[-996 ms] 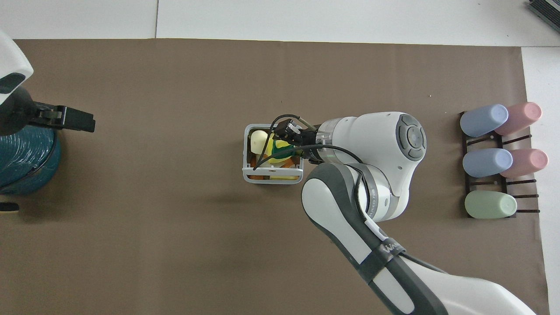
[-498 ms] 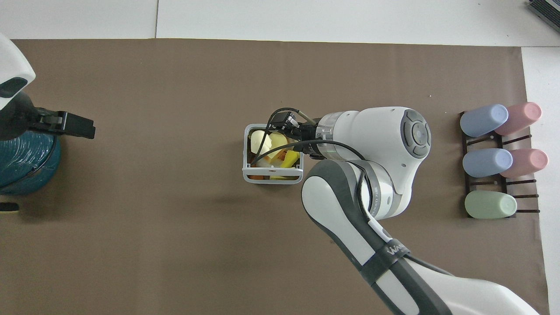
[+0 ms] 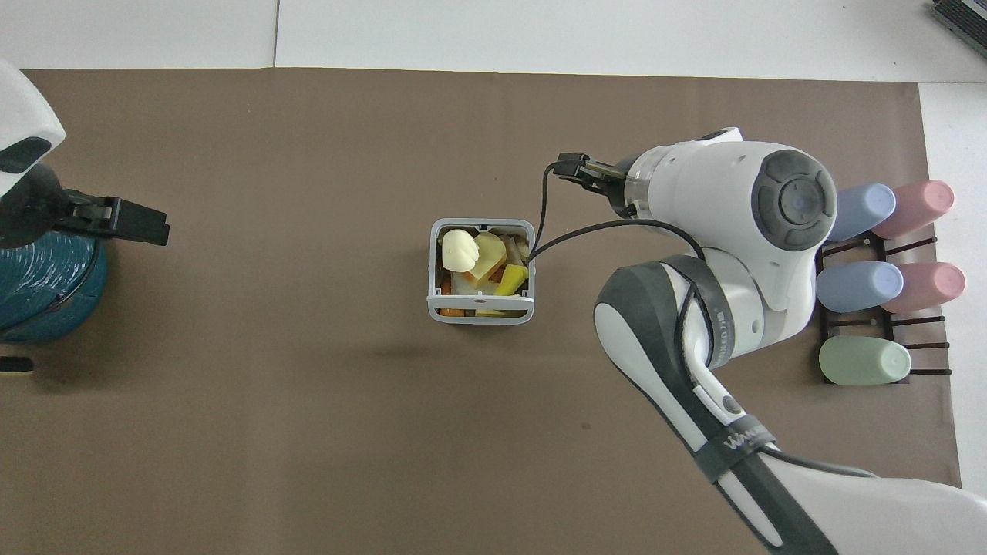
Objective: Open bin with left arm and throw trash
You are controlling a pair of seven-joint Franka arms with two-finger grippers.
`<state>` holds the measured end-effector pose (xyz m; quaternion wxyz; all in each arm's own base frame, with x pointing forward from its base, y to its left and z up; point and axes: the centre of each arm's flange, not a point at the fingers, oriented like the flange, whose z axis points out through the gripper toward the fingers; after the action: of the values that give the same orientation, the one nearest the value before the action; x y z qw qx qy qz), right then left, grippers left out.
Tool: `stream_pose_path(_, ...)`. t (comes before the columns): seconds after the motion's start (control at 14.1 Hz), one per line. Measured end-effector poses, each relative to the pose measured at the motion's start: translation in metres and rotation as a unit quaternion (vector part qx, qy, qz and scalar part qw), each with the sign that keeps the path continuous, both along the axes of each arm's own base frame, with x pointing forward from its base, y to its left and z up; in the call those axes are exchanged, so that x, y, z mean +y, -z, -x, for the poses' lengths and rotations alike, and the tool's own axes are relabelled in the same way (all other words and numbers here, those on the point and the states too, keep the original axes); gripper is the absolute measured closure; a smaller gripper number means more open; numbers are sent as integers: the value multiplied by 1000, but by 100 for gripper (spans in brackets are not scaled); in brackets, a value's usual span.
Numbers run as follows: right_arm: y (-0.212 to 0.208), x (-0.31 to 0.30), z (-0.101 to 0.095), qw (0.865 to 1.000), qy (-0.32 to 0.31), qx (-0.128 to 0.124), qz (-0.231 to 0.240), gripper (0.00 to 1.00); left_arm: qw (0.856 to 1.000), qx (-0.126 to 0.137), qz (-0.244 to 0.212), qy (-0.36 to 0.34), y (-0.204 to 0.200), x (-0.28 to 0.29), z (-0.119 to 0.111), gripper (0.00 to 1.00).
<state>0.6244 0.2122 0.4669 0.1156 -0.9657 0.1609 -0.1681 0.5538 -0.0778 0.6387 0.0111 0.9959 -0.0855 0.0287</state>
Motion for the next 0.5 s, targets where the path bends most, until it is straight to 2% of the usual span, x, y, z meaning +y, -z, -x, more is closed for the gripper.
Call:
stream_pose_path(0.14, -14, -40, -5, 998, 0, -4, 55, 0, 1000, 0, 0, 0, 0, 0, 0, 0)
stream_pose_path(0.28, -34, -80, -5, 996, -6, -1, 84, 0, 1000, 0, 0, 0, 0, 0, 0, 0)
stream_pose_path(0.5, -77, -129, 11, 993, -28, 27, 109, 0, 1000, 3, 0, 0, 1, 0, 0, 0)
